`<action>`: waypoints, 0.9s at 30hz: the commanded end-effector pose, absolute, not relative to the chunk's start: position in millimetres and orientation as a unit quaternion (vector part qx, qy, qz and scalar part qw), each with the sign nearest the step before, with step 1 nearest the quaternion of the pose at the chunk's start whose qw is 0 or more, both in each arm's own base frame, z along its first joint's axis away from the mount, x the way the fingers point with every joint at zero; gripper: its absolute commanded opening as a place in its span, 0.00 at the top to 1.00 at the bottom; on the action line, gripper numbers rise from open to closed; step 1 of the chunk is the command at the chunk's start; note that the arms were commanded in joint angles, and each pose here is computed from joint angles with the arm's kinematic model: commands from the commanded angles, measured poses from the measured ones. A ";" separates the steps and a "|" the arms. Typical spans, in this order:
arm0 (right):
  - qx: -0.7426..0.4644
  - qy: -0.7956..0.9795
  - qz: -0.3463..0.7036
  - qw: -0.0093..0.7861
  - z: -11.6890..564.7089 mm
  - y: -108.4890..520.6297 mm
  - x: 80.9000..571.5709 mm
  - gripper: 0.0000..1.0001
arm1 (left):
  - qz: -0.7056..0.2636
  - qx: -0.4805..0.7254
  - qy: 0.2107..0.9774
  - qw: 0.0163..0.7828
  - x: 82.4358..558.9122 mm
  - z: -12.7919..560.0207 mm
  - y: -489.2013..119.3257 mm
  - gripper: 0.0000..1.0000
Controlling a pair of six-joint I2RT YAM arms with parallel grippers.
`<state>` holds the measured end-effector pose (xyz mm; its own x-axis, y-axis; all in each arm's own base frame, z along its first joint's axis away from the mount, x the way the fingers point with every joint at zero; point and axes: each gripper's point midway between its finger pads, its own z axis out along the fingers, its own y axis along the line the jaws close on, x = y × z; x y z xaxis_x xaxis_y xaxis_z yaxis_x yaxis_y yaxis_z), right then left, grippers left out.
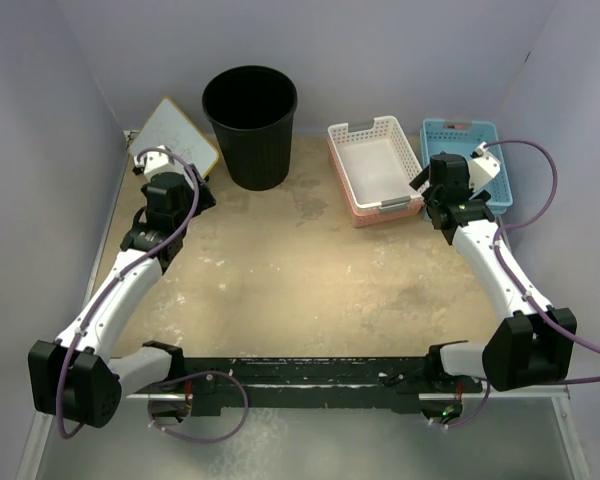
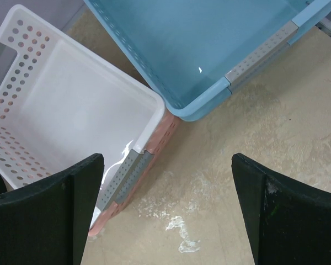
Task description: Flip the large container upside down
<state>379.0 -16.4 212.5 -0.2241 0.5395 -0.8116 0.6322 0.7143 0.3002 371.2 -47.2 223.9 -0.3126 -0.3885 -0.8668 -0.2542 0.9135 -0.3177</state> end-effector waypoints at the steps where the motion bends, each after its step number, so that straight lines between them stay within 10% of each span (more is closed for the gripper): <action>1: 0.387 0.768 -0.047 0.508 226.4 -19.5 382.3 0.00 | -0.056 -0.226 0.771 0.593 371.9 254.0 -34.0 0.30; 27: 0.298 0.828 0.015 0.475 202.8 17.5 400.0 0.00 | -0.154 -0.143 0.831 0.515 375.7 193.3 -134.4 0.29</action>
<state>382.1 -3.1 197.9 -0.3134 0.5327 -0.7862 0.5856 0.7601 0.2816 374.4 -112.2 181.9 -0.4627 -0.3685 -0.8063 -0.1372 0.9283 -0.3455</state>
